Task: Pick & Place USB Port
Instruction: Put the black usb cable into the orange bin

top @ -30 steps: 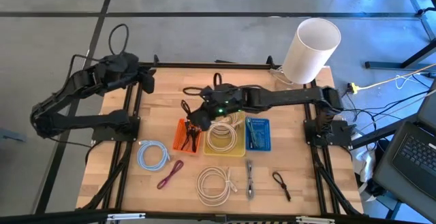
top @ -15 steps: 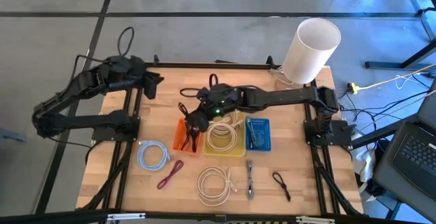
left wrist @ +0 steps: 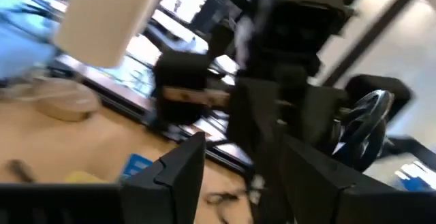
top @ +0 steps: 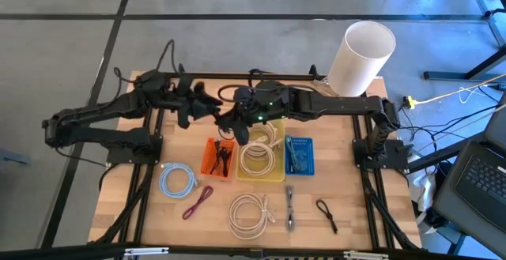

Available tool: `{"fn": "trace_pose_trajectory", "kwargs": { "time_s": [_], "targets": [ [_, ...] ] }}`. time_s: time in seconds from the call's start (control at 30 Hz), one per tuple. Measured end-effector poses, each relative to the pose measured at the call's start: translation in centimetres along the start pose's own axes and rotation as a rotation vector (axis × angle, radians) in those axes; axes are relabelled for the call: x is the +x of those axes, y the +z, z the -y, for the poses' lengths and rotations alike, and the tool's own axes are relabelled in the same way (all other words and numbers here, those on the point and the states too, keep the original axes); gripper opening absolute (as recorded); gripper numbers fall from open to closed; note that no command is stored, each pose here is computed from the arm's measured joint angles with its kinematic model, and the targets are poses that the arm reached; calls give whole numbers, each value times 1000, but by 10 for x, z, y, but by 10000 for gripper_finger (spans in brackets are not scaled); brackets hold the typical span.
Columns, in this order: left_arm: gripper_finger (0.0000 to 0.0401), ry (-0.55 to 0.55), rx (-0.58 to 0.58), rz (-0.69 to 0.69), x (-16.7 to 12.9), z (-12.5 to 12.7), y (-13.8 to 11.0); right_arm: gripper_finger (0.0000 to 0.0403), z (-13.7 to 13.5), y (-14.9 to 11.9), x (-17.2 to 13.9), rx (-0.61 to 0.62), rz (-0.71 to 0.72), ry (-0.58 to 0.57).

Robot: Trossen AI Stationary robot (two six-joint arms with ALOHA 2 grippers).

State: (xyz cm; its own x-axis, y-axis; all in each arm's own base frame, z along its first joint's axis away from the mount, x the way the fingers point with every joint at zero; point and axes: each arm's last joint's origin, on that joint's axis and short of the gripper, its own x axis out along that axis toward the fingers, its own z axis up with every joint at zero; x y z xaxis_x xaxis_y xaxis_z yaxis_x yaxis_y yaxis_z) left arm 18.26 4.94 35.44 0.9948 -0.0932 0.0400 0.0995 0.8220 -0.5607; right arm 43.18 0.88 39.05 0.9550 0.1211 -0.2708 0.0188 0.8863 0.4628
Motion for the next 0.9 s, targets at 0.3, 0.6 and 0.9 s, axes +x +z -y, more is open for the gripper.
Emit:
{"fn": "trace_pose_trajectory", "kwargs": {
  "time_s": [0.3, 0.6, 0.9],
  "targets": [
    [208, -133, 39, 25, -7, 12, 8, 33, -11, 28, -31, -110, 21, -125],
    [209, -137, 99, 112, 0, 10, 14, 33, -12, 32, -34, -108, 37, -109],
    [211, -181, 111, 139, 26, -3, 16, 33, -13, 31, -33, -109, 32, -103]
  ]
}}
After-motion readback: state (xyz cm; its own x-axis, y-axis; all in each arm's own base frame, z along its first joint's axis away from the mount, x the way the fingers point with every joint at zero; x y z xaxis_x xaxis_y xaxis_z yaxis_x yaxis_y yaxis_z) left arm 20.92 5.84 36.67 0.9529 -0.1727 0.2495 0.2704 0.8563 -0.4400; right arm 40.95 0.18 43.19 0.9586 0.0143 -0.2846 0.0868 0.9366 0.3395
